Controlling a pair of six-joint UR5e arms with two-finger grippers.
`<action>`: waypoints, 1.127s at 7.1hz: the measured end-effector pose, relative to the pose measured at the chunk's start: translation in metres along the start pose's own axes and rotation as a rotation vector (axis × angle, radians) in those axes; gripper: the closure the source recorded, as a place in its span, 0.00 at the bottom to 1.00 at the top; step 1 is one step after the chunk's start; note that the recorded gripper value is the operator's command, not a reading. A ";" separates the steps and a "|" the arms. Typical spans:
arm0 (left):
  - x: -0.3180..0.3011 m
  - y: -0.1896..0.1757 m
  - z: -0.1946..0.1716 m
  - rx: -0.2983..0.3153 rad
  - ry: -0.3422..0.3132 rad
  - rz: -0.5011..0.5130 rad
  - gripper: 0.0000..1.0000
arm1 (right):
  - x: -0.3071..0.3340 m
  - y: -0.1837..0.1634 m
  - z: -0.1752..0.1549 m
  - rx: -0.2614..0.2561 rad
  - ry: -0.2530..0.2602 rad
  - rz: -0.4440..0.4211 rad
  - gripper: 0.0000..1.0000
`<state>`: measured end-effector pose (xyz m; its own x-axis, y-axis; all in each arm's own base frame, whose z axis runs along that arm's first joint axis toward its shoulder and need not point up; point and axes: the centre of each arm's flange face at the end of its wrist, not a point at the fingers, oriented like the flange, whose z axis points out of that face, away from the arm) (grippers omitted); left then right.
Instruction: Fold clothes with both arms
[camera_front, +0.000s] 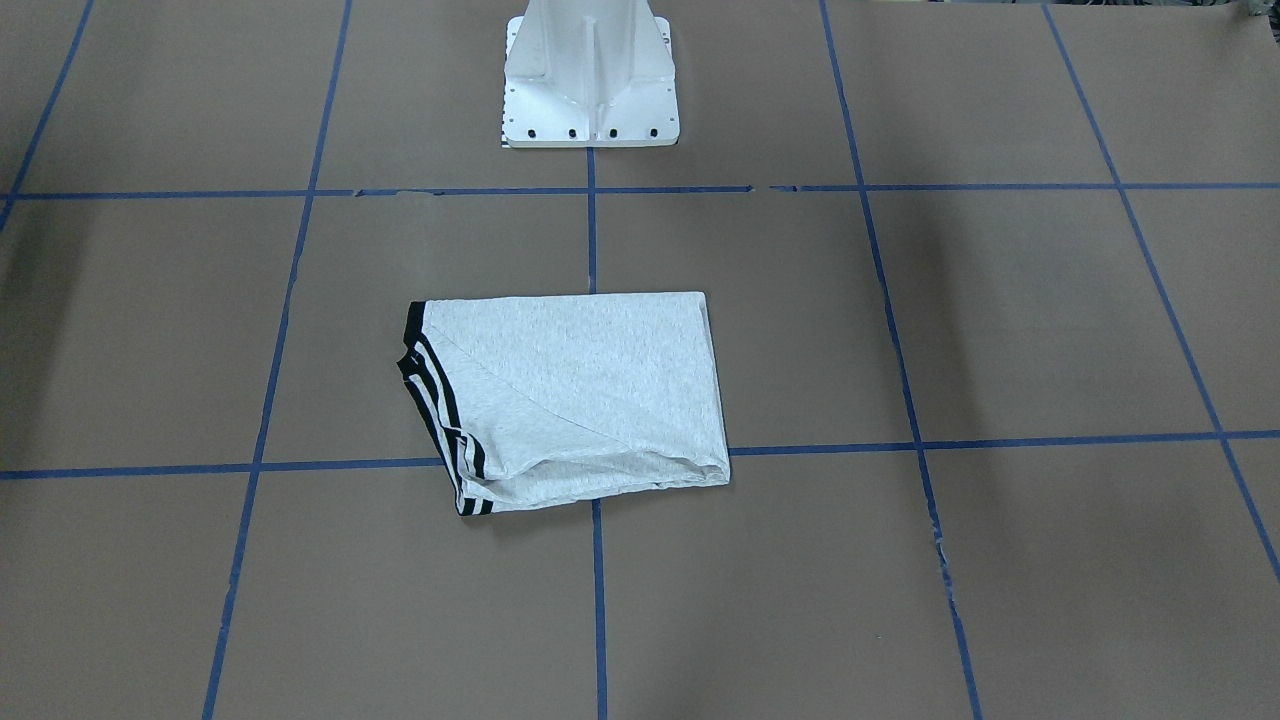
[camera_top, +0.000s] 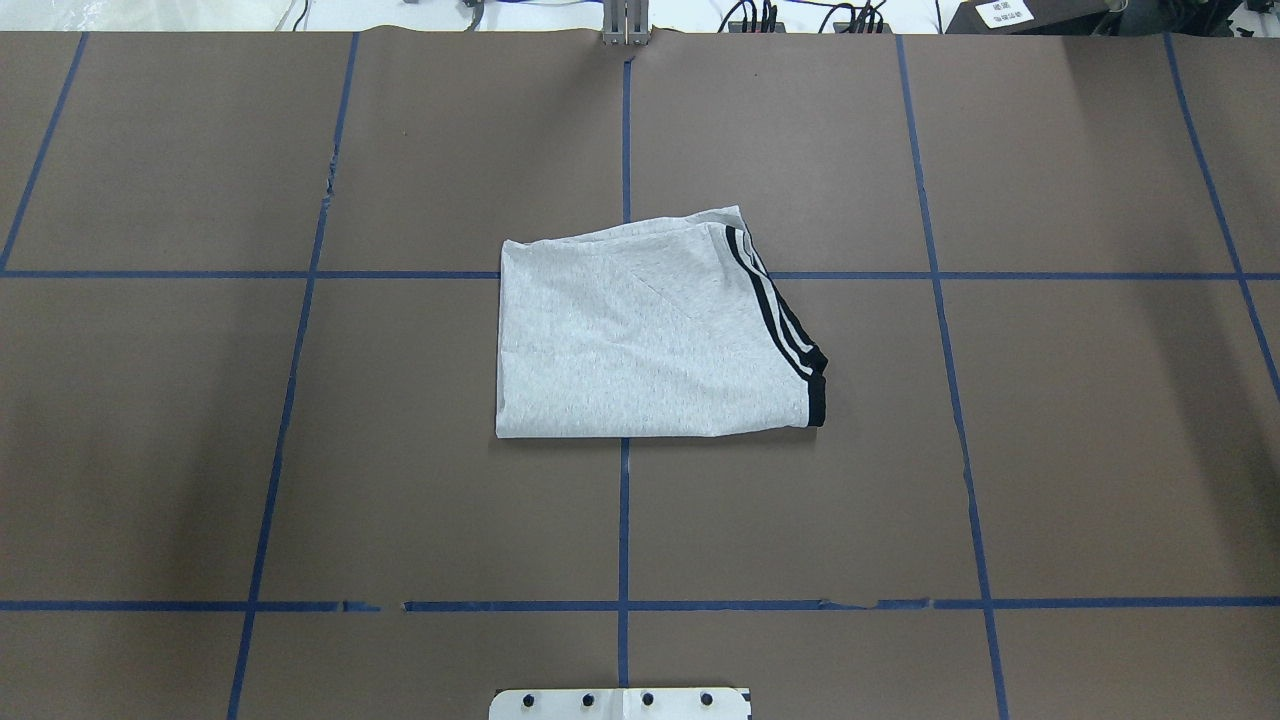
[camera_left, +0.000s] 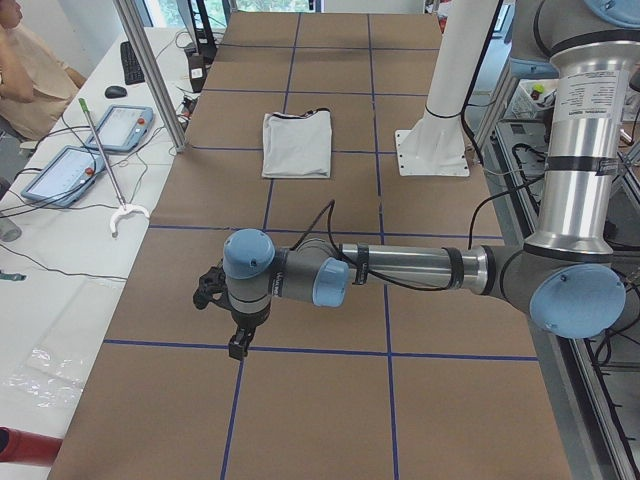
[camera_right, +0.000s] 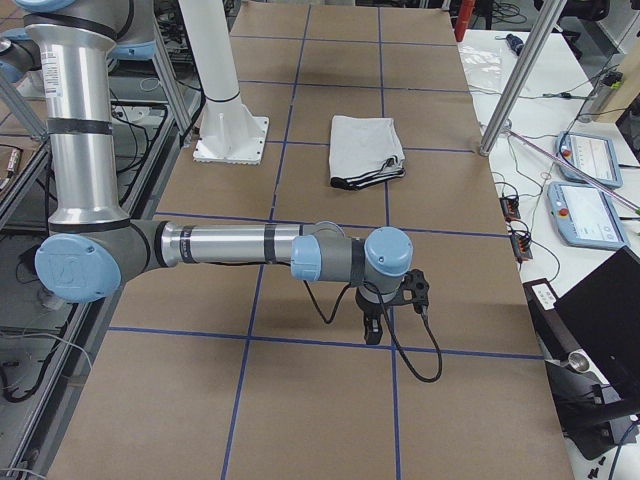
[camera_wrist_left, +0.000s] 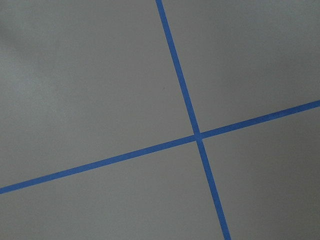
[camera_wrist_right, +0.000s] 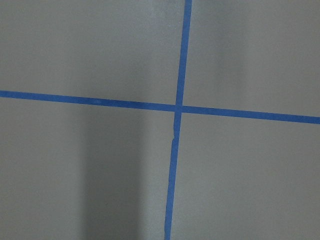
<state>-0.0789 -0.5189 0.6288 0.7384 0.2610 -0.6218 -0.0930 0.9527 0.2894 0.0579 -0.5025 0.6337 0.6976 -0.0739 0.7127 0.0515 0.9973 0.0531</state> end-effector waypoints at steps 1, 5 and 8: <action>0.001 -0.003 -0.001 0.005 0.000 0.001 0.00 | -0.001 0.002 0.001 -0.003 -0.002 0.002 0.00; 0.006 -0.011 -0.007 0.020 -0.003 0.015 0.00 | -0.008 0.001 0.016 -0.035 0.070 -0.023 0.00; 0.006 -0.012 -0.008 0.024 -0.003 0.020 0.00 | -0.007 0.001 0.019 -0.042 0.086 -0.021 0.00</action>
<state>-0.0781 -0.5274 0.6158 0.7387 0.2794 -0.6135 -0.0918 0.9433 0.3191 0.0398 -0.5009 0.6419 0.7550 -0.0965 0.6486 0.0955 0.9947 0.0370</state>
